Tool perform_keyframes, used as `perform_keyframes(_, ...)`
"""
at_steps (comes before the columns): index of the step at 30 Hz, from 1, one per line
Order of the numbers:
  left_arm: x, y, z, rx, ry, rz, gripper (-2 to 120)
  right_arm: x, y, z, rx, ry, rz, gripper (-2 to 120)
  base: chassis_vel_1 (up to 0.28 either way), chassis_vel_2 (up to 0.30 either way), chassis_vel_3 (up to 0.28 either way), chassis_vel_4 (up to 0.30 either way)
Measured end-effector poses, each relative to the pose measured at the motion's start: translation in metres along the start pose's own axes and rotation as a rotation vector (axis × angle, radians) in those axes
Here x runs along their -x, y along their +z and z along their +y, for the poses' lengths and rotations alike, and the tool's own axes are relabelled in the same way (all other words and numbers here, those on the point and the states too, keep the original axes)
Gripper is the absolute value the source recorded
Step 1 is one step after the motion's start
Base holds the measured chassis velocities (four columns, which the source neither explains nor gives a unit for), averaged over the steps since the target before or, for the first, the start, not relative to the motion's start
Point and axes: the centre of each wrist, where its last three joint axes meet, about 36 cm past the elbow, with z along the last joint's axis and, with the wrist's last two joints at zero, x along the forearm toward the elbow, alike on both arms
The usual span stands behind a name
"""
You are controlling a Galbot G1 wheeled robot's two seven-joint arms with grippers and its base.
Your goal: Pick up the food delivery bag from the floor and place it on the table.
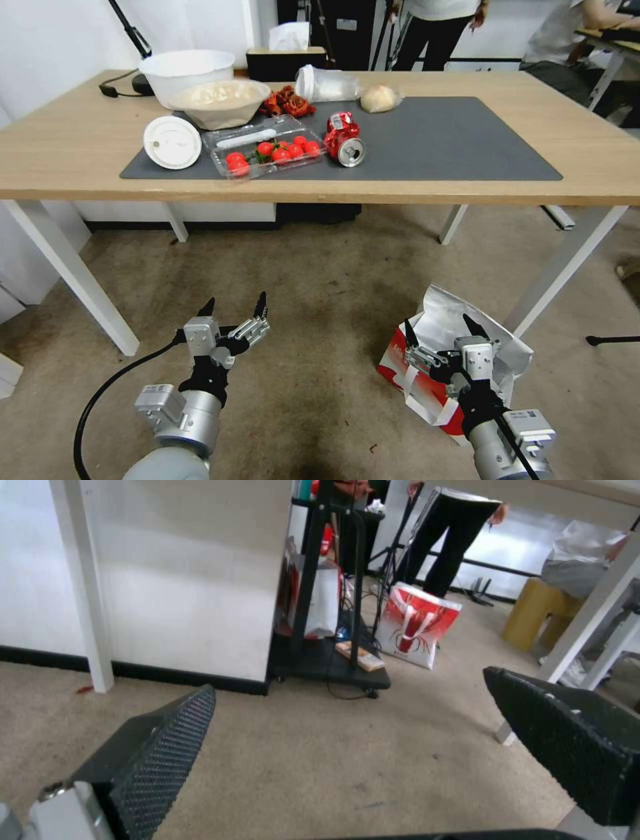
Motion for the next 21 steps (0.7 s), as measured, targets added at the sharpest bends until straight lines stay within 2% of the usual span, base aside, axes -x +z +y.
perform_keyframes(21,0.0019,0.0025,0.0017,0.007,0.005,0.0,100,0.0008,0.0012,0.0001,0.0,0.0,0.002,100,0.0,0.0,0.0,0.0)
